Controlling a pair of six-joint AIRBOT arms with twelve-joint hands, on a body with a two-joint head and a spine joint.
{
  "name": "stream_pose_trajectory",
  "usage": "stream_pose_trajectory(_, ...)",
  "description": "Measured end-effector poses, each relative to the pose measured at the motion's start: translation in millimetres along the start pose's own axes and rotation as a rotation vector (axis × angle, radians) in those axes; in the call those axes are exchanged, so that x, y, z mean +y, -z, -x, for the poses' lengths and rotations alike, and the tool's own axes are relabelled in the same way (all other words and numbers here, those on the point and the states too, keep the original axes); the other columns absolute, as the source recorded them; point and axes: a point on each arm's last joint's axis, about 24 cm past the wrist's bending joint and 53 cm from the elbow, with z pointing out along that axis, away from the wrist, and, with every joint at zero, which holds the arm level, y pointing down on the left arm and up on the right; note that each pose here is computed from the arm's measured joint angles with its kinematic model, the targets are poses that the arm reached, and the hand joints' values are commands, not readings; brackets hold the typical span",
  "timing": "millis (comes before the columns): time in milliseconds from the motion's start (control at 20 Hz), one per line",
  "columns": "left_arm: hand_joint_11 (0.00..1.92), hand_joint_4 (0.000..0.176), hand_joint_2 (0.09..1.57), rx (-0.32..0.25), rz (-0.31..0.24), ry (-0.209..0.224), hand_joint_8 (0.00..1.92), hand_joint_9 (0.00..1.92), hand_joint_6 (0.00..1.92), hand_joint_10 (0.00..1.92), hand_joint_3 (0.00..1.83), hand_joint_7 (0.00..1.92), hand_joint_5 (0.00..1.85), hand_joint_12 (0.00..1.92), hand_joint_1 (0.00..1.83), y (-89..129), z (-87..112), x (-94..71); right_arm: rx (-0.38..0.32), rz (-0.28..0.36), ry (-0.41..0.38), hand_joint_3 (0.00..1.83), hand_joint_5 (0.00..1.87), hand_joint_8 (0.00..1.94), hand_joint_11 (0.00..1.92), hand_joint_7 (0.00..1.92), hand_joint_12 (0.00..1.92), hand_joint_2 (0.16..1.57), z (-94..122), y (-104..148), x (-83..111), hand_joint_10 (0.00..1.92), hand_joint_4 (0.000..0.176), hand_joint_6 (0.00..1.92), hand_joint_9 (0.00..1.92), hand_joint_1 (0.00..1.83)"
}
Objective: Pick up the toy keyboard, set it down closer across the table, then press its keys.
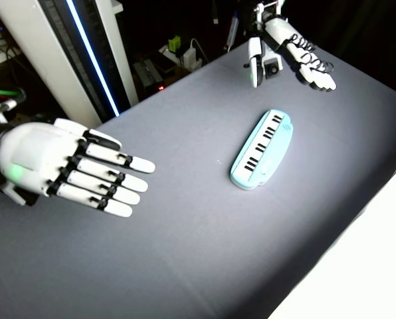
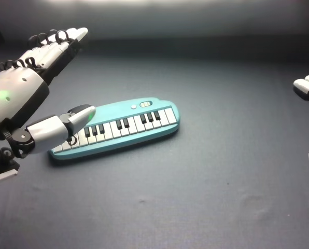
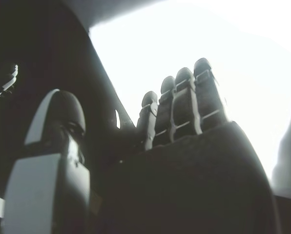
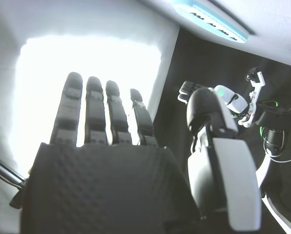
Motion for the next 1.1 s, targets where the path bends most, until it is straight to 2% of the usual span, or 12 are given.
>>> stream_pose_trajectory(300,0.00,0.003,1.21,0.022,0.020,-0.018,0.00,0.00,0.00,0.00,0.00,0.00,0.00,0.00,0.81,-1,-1.4,7.6,0.003,-0.014,-0.006,0.00,0.00,0.00,0.00,0.00,0.00,1.38,-2,0,-3.8,0.00,0.000,0.00,0.00,0.34)
stream_pose_trajectory(500,0.00,0.042,1.06,0.100,0.119,-0.057,0.00,0.00,0.00,0.00,0.00,0.00,0.00,0.00,0.76,-10,-13.0,36.7,0.005,-0.034,-0.010,0.00,0.00,0.00,0.00,0.00,0.00,1.38,-4,2,-9.9,0.00,0.000,0.00,0.00,0.34)
stream_pose_trajectory(550,0.00,0.021,1.03,0.138,0.146,-0.077,0.00,0.00,0.00,0.00,0.00,0.00,0.00,0.00,0.74,-18,-18.6,46.0,0.007,-0.039,-0.009,0.00,0.00,0.00,0.00,0.00,0.00,1.38,-5,3,-11.6,0.00,0.000,0.00,0.00,0.34)
stream_pose_trajectory(600,0.00,0.021,1.03,0.153,0.161,-0.083,0.00,0.00,0.00,0.00,0.00,0.00,0.00,0.00,0.74,-21,-21.3,50.5,0.007,-0.045,-0.011,0.00,0.00,0.00,0.00,0.00,0.00,1.38,-5,3,-12.9,0.00,0.000,0.00,0.00,0.34)
stream_pose_trajectory(650,0.00,0.005,1.01,0.170,0.180,-0.089,0.00,0.00,0.00,0.00,0.00,0.00,0.00,0.00,0.78,-26,-25.3,55.9,0.005,-0.050,-0.013,0.00,0.00,0.00,0.00,0.00,0.00,1.38,-5,4,-14.2,0.00,0.000,0.00,0.00,0.34)
stream_pose_trajectory(700,0.00,0.004,1.01,0.189,0.200,-0.106,0.00,0.00,0.00,0.00,0.00,0.00,0.00,0.00,0.80,-31,-29.9,62.0,0.002,-0.056,-0.012,0.00,0.00,0.00,0.00,0.00,0.00,1.38,-4,5,-16.2,0.00,0.000,0.00,0.00,0.34)
stream_pose_trajectory(750,0.00,0.026,0.99,0.203,0.219,-0.110,0.00,0.00,0.00,0.00,0.00,0.00,0.00,0.00,0.79,-35,-33.1,67.2,0.005,-0.060,-0.012,0.00,0.00,0.00,0.00,0.00,0.00,1.38,-5,5,-17.3,0.00,0.000,0.00,0.00,0.34)
stream_pose_trajectory(850,0.00,0.028,0.96,0.245,0.274,-0.132,0.00,0.00,0.00,0.00,0.00,0.00,0.00,0.00,0.81,-40,-43.1,83.9,0.007,-0.068,-0.016,0.00,0.00,0.00,0.00,0.00,0.00,1.38,-6,6,-19.4,0.00,0.000,0.00,0.00,0.34)
stream_pose_trajectory(900,0.00,0.023,0.95,0.260,0.292,-0.142,0.00,0.00,0.00,0.00,0.00,0.00,0.00,0.00,0.82,-41,-45.9,89.3,0.007,-0.070,-0.017,0.00,0.00,0.00,0.00,0.00,0.00,1.38,-6,6,-19.7,0.00,0.000,0.00,0.00,0.33)
stream_pose_trajectory(1000,0.00,0.028,0.94,0.298,0.330,-0.175,0.00,0.00,0.00,0.00,0.00,0.00,0.00,0.00,0.79,-43,-53.6,99.8,0.007,-0.071,-0.016,0.00,0.00,0.00,0.00,0.00,0.00,1.38,-7,7,-20.5,0.00,0.000,0.00,0.00,0.33)
stream_pose_trajectory(1050,0.00,0.044,0.94,0.321,0.350,-0.190,0.00,0.00,0.00,0.00,0.00,0.00,0.00,0.00,0.76,-44,-59.1,105.0,0.009,-0.072,-0.017,0.00,0.00,0.00,0.00,0.00,0.00,1.38,-7,7,-20.8,0.00,0.000,0.00,0.00,0.39)
stream_pose_trajectory(1100,0.00,0.044,0.94,0.326,0.353,-0.197,0.00,0.00,0.00,0.00,0.00,0.00,0.00,0.00,0.76,-45,-60.1,106.1,0.010,-0.074,-0.017,0.00,0.00,0.00,0.00,0.00,0.00,1.38,-7,7,-21.1,0.00,0.000,0.00,0.00,0.39)
